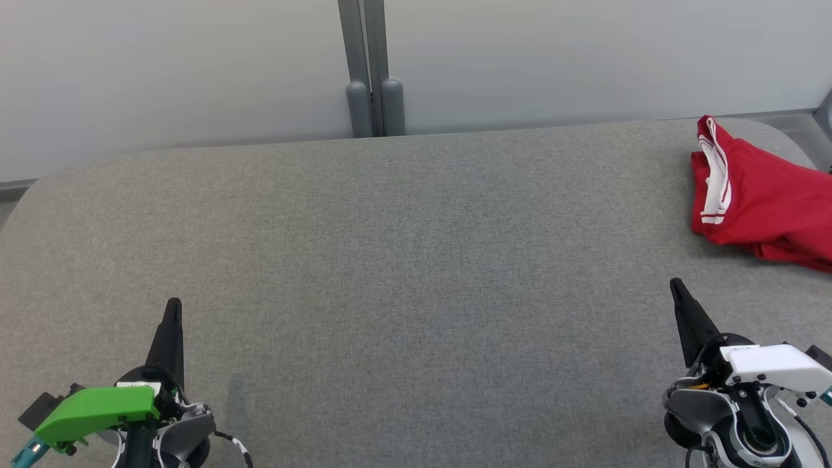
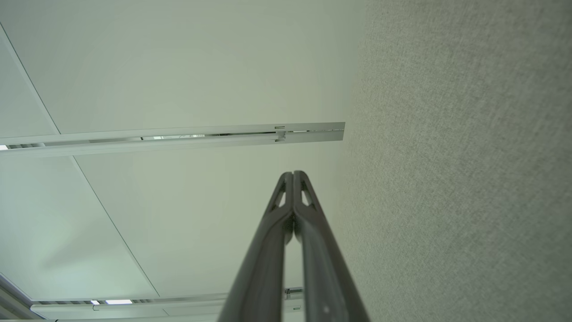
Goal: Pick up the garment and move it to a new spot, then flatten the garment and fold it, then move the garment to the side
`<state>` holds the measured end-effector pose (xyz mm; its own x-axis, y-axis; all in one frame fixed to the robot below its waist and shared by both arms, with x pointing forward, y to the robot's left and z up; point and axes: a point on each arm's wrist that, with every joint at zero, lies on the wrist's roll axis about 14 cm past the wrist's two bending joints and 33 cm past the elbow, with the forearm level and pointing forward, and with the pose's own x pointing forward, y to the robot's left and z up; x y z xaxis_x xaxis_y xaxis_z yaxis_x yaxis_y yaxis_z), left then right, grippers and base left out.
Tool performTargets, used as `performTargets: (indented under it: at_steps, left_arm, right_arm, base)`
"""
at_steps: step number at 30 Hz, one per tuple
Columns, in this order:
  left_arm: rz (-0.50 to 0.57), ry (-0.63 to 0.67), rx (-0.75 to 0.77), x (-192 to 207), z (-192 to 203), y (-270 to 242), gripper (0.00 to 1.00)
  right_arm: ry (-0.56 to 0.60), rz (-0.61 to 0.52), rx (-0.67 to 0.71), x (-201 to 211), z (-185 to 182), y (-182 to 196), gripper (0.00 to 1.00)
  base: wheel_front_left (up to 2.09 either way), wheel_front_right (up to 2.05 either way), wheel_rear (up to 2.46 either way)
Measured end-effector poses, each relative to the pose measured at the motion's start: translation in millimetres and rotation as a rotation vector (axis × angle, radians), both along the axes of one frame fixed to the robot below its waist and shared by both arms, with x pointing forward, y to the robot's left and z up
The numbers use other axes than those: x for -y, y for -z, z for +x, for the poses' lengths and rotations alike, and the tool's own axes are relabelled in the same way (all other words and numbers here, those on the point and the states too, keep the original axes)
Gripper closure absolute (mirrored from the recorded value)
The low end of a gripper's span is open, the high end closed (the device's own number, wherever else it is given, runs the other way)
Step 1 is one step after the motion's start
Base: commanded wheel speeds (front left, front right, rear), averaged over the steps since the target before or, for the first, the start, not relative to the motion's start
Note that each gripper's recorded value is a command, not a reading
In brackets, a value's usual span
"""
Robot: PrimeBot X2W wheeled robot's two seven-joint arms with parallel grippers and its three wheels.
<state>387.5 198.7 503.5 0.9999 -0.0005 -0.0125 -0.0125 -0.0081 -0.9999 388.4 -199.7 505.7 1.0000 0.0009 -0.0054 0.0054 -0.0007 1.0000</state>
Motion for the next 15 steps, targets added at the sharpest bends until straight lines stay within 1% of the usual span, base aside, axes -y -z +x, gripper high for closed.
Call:
performTargets:
  at_steps: [15]
  left_arm:
    - [0.0,0.0,0.0,0.0,0.0,0.0,1.0]
  right_arm:
    - [0.0,0.0,0.0,-0.1,0.0,0.0,1.0]
  base:
    - [0.0,0.0,0.0]
